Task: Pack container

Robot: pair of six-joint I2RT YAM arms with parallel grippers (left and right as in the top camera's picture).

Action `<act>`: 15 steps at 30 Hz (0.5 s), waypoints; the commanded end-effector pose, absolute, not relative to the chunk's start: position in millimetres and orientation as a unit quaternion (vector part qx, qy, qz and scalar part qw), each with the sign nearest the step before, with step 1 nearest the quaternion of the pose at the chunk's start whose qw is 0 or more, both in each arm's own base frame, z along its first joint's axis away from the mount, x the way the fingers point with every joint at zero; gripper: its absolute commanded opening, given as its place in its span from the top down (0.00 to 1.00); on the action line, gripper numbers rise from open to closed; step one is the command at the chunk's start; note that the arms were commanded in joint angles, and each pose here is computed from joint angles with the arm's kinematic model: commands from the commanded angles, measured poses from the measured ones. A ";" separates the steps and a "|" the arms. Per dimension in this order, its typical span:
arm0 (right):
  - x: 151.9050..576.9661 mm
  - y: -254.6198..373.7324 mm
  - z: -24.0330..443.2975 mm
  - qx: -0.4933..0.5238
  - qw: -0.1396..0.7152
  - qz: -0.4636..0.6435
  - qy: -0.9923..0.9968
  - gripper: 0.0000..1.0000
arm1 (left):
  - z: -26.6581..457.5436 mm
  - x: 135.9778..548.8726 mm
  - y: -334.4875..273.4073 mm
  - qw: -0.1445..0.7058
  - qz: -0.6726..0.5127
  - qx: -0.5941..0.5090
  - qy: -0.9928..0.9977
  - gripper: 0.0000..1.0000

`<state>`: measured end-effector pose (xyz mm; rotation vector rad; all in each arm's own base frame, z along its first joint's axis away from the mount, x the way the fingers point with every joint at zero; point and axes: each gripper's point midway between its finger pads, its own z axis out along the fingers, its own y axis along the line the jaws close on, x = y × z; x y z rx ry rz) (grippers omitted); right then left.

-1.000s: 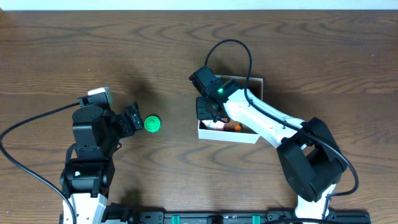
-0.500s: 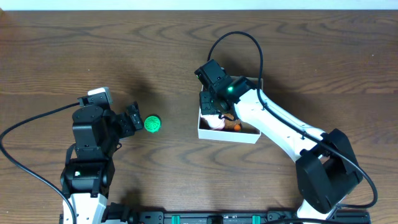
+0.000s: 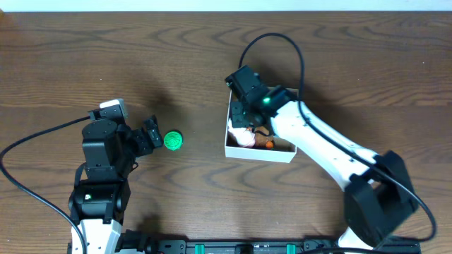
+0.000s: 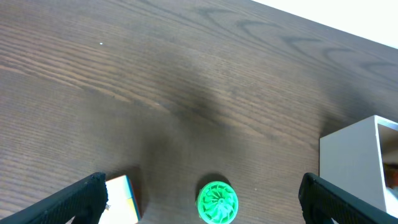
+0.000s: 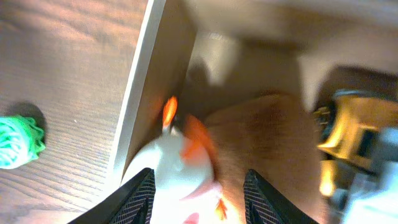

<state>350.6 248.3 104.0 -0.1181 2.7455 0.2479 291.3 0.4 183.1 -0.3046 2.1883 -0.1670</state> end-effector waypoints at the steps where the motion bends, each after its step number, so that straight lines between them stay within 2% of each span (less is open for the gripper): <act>1: 361.0 230.2 138.4 -0.035 0.235 0.090 0.967 0.51 | 192.3 292.6 3.6 0.453 -0.063 -0.128 0.880 0.02; 6: 362.9 208.9 159.9 -0.022 0.251 0.088 0.964 0.50 | 191.5 292.1 3.6 0.451 -0.063 -0.128 0.881 0.02; 9: 358.6 186.0 163.6 -0.002 0.239 0.074 0.968 0.44 | 191.4 292.1 3.6 0.451 -0.063 -0.128 0.881 0.02; 11: 353.9 169.9 161.9 0.011 0.223 0.062 0.973 0.34 | 191.4 292.0 3.6 0.451 -0.063 -0.128 0.881 0.02; 13: 347.9 151.1 156.9 0.027 0.199 0.045 0.979 0.03 | 191.6 292.1 3.5 0.451 -0.064 -0.128 0.881 0.02; 15: 342.7 132.9 152.3 0.044 0.178 0.029 0.983 0.01 | 192.9 291.2 -5.4 0.448 -0.086 -0.116 0.882 0.02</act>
